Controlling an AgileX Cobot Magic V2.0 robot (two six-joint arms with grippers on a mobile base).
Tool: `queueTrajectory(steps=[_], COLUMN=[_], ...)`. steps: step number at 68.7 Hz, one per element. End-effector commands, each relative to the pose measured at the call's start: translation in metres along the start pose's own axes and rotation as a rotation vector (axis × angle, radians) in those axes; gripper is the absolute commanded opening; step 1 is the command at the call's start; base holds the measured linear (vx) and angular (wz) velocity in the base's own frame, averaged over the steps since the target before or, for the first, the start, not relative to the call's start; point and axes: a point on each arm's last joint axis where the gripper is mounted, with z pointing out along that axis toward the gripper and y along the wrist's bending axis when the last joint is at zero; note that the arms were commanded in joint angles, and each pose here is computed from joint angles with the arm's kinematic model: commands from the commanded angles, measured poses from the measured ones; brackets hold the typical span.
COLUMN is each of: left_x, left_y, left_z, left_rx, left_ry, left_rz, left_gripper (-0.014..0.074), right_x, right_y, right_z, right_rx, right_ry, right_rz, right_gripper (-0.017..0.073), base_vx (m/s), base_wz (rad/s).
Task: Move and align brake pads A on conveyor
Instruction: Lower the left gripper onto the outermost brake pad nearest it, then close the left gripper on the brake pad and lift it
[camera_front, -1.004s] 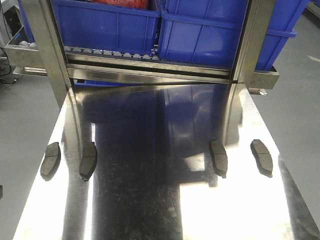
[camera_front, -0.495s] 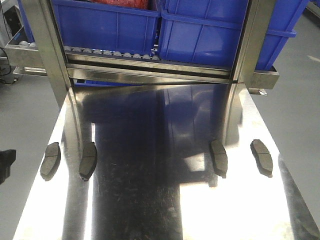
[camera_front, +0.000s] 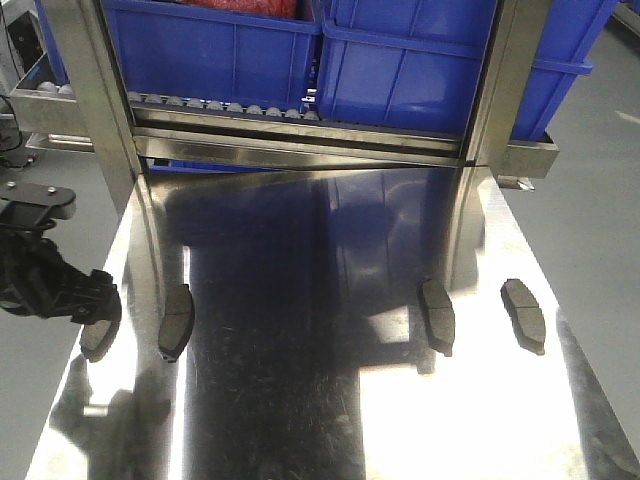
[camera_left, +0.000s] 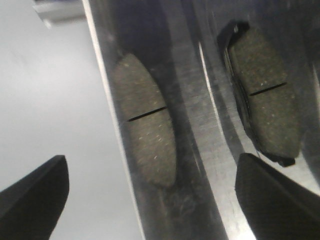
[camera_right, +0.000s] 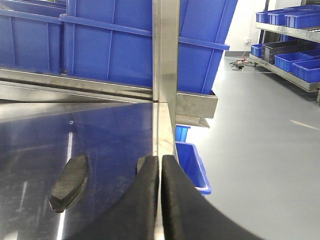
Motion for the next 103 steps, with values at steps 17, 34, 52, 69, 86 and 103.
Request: queueTrajectory(steps=[17,34,52,69,86,103], left_x=[-0.044,-0.044,-0.043,-0.043,-0.043,-0.044], left_y=[0.003,0.004,0.005,0.005,0.005,0.006], left_z=[0.026,0.041,0.044,0.044,0.044,0.044], left_rx=[0.039,0.044,0.044,0.044,0.043,0.036], left_ry=[0.096,0.137,0.144,0.144,0.144,0.143], left_rz=[-0.017,-0.021,-0.022,-0.022,-0.02,-0.012], left_gripper=[0.0591,0.0588,0.0588,0.0524,0.0335,0.0176], right_x=[-0.006,-0.006,-0.006,-0.006,-0.006,-0.006], right_y=[0.0,0.0,0.0,0.0,0.0,0.0], right_z=[-0.001,-0.001,-0.001,-0.001,-0.001,-0.001], right_rx=[0.005,0.005,0.005,0.005,0.005,0.005], right_ry=[-0.085,-0.085,-0.085,-0.085,-0.085,-0.085], right_rz=[-0.004,-0.004,-0.004,-0.004,-0.004,-0.004], right_gripper=[-0.0008,-0.0008,-0.0008,-0.0008,-0.0008,-0.0008], base_vx=[0.0,0.0,0.0,0.0,0.0,0.0], base_wz=[0.0,0.0,0.0,0.0,0.0,0.0])
